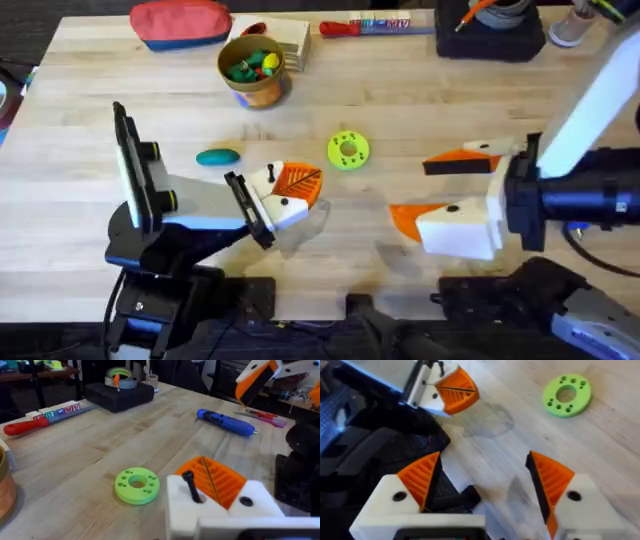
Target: Pick up the gripper from the table and insert it into the empty holder that is missing its gripper. Then pick up a screw, insert it into the mounting hole, and use the screwdriver to tighten it. Finally, clean up the table by picking up the vegetable and placing it into the bucket.
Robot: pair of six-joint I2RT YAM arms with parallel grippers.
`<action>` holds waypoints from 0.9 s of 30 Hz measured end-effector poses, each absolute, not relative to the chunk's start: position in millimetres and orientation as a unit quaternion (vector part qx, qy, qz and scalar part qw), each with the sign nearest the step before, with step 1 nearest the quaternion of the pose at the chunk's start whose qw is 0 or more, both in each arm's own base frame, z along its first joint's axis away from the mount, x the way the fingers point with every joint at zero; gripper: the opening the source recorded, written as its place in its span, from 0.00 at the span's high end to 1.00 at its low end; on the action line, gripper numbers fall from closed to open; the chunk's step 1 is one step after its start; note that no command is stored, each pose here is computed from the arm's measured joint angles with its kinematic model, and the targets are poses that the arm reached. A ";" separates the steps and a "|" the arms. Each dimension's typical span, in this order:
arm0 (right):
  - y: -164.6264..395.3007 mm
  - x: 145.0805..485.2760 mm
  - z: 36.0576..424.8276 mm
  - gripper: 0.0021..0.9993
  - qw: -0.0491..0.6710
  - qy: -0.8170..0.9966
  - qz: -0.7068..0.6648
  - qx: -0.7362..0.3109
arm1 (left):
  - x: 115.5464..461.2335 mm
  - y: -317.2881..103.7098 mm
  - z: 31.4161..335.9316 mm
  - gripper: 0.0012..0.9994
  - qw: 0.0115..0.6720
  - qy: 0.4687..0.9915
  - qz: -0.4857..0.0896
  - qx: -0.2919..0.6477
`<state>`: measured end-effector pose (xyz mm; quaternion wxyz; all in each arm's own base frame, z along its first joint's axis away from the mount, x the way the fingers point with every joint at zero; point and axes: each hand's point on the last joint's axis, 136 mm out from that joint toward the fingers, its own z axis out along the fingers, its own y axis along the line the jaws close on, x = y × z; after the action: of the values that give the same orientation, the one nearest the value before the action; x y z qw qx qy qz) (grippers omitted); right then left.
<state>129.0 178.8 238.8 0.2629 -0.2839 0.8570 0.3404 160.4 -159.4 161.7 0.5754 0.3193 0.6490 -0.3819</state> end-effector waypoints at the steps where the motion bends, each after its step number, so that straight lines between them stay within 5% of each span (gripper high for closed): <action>1: 175.9 131.2 236.4 0.01 0.265 0.862 0.330 -0.280 | 160.4 -159.4 161.7 1.00 0.575 0.649 -0.382 0.319; 10: 122.3 171.7 217.5 0.01 0.301 0.917 0.200 -0.168 | 160.4 -159.4 161.7 1.00 0.575 0.649 -0.382 0.319; 19: 7.0 219.0 197.2 0.01 0.305 0.949 0.048 0.063 | 160.4 -159.4 161.7 1.00 0.575 0.649 -0.382 0.319; 27: -106.1 232.3 148.2 0.01 0.215 0.955 -0.040 0.198 | 160.4 -159.4 161.7 1.00 0.575 0.649 -0.382 0.319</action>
<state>232.3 -106.1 148.2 0.2149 0.1985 0.9554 -0.0404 160.4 -159.4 161.7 0.5753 0.3192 0.6491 -0.3819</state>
